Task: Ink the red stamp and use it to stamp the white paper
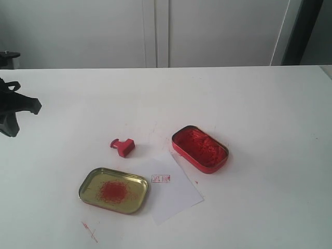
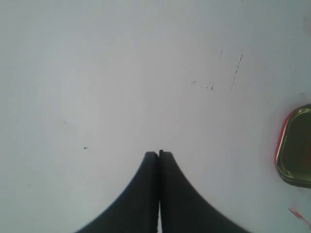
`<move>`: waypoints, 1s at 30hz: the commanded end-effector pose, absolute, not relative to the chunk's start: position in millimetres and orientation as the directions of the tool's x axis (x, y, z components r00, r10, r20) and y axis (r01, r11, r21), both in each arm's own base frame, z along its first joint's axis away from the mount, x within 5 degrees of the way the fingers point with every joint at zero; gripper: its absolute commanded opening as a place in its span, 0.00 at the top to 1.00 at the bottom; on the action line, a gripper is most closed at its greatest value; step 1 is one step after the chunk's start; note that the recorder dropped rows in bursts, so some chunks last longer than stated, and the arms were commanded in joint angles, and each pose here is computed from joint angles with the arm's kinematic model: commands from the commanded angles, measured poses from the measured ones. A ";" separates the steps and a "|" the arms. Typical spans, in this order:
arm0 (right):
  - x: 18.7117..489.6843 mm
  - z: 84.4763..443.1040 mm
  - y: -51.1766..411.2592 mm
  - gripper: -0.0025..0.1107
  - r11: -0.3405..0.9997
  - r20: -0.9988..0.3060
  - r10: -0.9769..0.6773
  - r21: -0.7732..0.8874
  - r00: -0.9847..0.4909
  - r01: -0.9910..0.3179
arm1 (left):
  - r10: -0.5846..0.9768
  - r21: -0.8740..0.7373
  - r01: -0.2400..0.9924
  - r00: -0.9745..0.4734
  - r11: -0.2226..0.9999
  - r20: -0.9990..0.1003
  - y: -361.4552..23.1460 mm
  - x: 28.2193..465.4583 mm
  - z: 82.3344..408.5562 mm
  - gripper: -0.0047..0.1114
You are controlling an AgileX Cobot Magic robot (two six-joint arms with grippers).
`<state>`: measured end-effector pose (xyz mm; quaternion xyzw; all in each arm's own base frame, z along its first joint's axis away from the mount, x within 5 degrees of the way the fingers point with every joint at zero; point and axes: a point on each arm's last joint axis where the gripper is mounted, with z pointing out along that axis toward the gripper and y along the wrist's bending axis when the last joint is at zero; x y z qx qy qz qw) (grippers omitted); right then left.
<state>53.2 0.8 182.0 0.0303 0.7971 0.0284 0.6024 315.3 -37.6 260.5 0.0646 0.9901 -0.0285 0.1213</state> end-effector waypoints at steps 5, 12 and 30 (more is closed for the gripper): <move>53.3 181.6 0.9 0.98 0.996 -0.962 0.085 0.084 -0.260 0.012 | 0.121 -0.083 0.139 -0.974 0.987 -0.191 -36.7 306.0 262.2 0.96; 53.3 181.6 0.9 0.98 0.996 -0.962 0.085 0.084 -0.260 0.012 | 0.112 -0.080 0.139 -0.955 0.987 -0.276 -32.6 263.9 271.4 0.96; 53.3 181.6 0.9 0.98 0.996 -0.962 0.085 0.084 -0.260 0.012 | 0.106 -0.072 0.146 -0.911 0.987 -0.399 -25.2 184.9 284.6 0.96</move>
